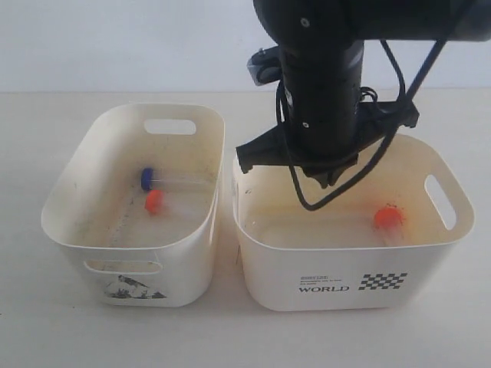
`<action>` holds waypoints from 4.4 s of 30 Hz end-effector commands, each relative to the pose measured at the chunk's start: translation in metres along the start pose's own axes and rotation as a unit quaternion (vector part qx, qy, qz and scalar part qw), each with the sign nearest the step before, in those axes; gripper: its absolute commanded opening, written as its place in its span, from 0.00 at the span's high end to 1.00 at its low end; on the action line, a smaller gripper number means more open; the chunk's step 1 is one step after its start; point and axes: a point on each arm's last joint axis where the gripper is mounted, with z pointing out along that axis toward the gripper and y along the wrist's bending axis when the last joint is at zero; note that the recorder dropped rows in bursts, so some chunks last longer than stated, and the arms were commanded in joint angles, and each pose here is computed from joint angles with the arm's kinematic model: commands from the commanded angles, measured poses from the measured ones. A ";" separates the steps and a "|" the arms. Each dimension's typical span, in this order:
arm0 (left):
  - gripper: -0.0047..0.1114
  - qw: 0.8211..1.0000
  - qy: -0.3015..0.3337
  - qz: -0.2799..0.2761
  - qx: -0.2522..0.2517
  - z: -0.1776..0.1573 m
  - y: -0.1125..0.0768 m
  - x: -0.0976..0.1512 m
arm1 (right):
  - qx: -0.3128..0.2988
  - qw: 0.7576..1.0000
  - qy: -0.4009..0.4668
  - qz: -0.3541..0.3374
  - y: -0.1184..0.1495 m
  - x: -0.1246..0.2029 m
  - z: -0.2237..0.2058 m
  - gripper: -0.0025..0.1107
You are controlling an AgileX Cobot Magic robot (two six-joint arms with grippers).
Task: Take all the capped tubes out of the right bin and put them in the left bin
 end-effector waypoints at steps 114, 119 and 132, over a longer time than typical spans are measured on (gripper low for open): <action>0.92 1.000 -0.002 -0.002 -0.001 0.000 0.000 -0.001 | 0.140 0.981 0.128 -0.049 -0.051 0.020 0.108 0.47; 0.92 1.000 -0.002 -0.002 -0.001 0.000 0.000 -0.001 | 0.147 0.978 0.138 -0.052 -0.051 0.022 0.107 0.47; 0.92 1.000 -0.002 -0.002 -0.001 0.000 0.000 -0.001 | 0.130 0.979 0.113 -0.109 -0.032 0.016 0.094 0.47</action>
